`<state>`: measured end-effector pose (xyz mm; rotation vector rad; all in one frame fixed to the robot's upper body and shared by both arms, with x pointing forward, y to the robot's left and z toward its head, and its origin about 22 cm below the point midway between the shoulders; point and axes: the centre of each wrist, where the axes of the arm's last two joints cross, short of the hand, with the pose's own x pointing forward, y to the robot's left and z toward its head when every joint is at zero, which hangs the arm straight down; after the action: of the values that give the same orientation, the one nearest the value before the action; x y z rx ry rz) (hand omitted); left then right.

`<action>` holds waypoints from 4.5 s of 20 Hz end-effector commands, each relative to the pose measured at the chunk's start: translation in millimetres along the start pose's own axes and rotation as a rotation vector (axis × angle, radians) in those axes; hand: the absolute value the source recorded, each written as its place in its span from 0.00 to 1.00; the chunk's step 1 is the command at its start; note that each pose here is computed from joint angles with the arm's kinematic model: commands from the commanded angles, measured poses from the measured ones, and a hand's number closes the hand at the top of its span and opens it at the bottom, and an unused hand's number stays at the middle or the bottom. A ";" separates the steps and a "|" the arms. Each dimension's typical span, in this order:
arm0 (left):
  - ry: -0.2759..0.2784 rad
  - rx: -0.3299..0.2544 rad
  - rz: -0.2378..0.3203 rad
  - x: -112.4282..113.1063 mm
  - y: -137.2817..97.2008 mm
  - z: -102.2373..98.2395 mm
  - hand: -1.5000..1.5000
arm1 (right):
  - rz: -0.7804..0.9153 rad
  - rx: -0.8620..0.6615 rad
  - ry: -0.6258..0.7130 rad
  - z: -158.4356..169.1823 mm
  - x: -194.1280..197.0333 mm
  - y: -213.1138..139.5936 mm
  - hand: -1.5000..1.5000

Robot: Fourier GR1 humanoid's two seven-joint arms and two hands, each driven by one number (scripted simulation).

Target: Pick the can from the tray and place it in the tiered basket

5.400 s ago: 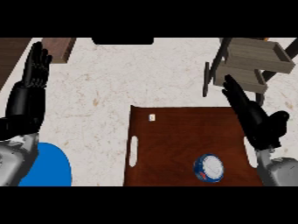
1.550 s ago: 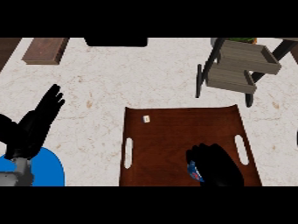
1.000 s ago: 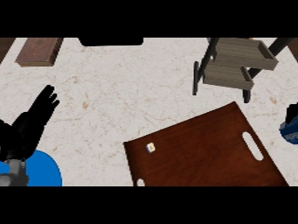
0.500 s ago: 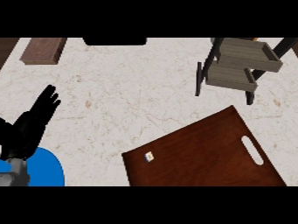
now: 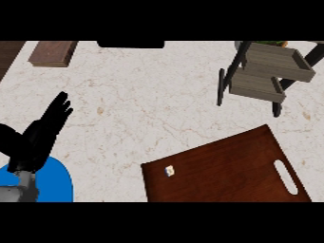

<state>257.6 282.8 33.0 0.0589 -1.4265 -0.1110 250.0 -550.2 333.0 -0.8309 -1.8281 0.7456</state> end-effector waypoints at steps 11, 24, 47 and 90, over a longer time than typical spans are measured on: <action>0.003 -0.005 -0.020 10.4 9.9 -2.8 0.50 | -0.058 0.103 -0.072 -112.7 119.9 32.5 1.00; -0.001 0.028 0.002 -13.2 4.6 8.9 0.50 | -0.080 0.197 0.036 -149.3 154.6 102.6 1.00; 0.004 0.008 -0.002 -1.1 7.9 -4.5 0.50 | -0.136 -0.023 0.046 -196.8 150.3 189.7 0.00; -0.028 -0.024 0.007 12.7 -5.1 0.4 0.50 | -0.700 -0.568 0.285 -52.4 4.9 -29.1 0.00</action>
<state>261.7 282.5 42.8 0.0400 -1.4414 -0.1227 314.5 -533.3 379.5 -0.5148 -1.8899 -0.3396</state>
